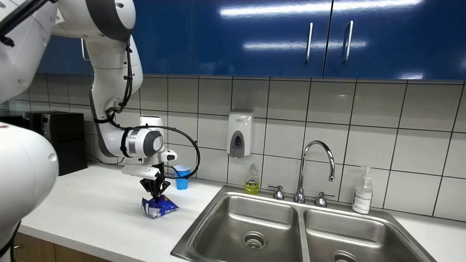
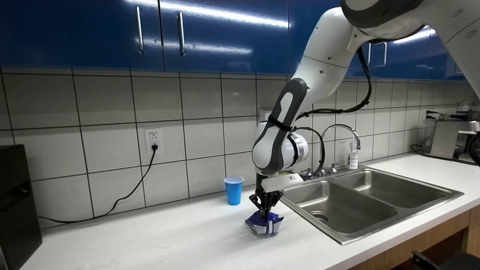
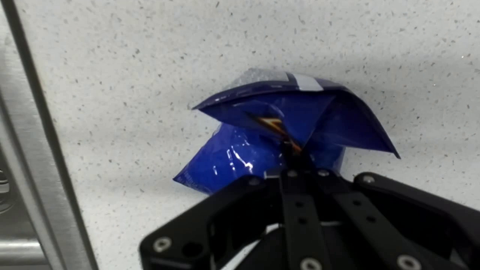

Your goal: Put the blue packet in the left sink

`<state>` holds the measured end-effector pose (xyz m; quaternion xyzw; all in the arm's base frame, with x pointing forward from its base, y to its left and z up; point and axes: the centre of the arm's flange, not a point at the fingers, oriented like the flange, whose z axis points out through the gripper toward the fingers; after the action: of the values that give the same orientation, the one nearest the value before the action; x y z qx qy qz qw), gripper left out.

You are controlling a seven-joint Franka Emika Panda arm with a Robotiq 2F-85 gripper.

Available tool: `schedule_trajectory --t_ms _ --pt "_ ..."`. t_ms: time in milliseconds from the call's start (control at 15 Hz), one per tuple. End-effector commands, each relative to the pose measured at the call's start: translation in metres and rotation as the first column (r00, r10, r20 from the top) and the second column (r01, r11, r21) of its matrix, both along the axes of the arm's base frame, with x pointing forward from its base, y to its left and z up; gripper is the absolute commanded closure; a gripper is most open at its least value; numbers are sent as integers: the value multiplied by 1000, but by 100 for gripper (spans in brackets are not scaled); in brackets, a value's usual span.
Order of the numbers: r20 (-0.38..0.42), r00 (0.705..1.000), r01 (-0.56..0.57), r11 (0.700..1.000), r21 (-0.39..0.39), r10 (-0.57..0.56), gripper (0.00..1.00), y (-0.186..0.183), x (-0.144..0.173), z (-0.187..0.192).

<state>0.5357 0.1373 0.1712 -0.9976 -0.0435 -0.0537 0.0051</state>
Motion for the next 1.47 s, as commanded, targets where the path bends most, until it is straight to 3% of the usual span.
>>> schedule_trajectory --t_ms 0,333,867,1400 --pt "-6 1000 22 1000 -17 -22 100 1 5 0" --pt "16 999 33 999 -3 -33 100 -2 1 19" --pt "104 992 65 997 40 -68 100 -18 -5 84" --pt "120 970 201 977 77 -209 100 -86 -12 110"
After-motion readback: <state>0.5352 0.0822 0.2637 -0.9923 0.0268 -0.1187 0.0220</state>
